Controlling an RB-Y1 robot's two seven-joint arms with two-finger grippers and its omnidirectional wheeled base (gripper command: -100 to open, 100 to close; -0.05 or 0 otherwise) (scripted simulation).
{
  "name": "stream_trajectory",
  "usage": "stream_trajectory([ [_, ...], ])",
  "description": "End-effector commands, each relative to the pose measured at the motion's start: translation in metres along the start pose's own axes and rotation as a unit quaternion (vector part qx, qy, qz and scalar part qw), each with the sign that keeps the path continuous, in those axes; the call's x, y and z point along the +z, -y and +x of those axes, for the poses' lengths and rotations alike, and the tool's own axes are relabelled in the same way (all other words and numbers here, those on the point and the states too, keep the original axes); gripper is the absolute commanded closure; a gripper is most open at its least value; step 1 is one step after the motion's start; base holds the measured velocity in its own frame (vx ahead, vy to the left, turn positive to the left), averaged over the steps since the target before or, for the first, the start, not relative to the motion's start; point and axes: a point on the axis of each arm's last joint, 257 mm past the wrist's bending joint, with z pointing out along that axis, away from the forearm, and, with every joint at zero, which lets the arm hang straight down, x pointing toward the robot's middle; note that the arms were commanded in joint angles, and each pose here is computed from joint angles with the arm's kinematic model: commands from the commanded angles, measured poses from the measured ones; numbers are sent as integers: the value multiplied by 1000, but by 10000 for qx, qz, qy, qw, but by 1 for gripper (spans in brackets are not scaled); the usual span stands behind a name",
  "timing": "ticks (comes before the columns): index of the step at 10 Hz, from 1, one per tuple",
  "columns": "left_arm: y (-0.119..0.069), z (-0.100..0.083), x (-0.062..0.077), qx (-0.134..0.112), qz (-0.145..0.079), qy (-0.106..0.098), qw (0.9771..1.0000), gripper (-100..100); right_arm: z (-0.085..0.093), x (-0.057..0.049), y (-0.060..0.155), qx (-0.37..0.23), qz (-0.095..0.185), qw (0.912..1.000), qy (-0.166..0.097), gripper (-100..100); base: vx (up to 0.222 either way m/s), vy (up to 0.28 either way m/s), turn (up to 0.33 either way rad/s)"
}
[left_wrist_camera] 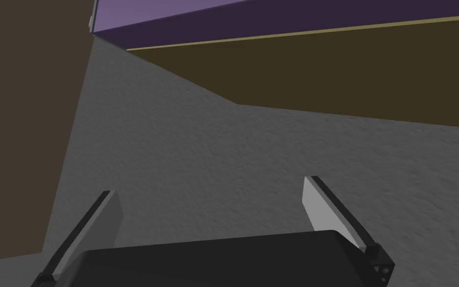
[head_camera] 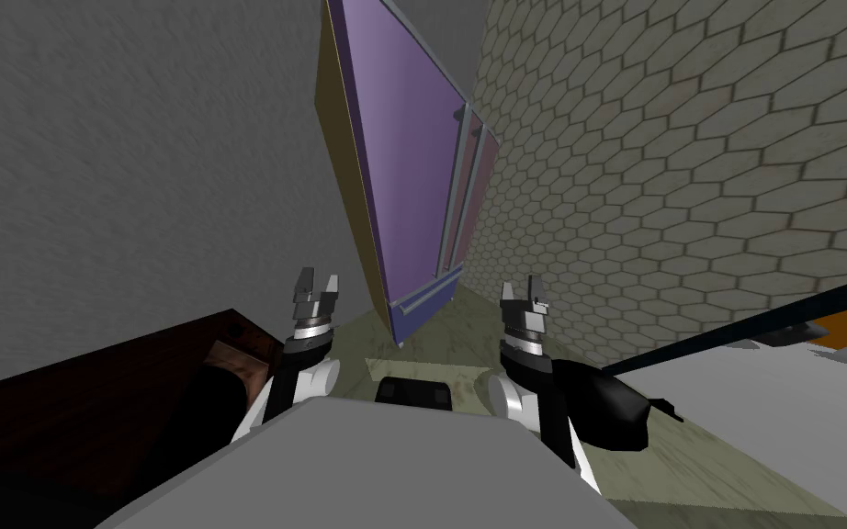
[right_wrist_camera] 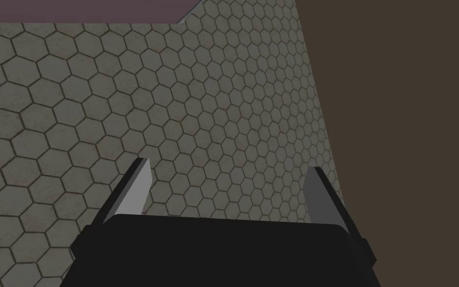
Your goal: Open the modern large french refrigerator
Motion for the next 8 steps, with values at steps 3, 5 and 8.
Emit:
stream_trajectory([
  [3,0,0,0,0,1,0,10000,0,0,0,0,0,-1,10000,0,0,0,0,0],
  [5,0,0,0,0,1,0,10000,0,0,0,0,0,-1,10000,0,0,0,0,0],
  [8,0,0,0,0,2,0,10000,0,0,0,0,0,-2,10000,0,0,0,0,0],
])
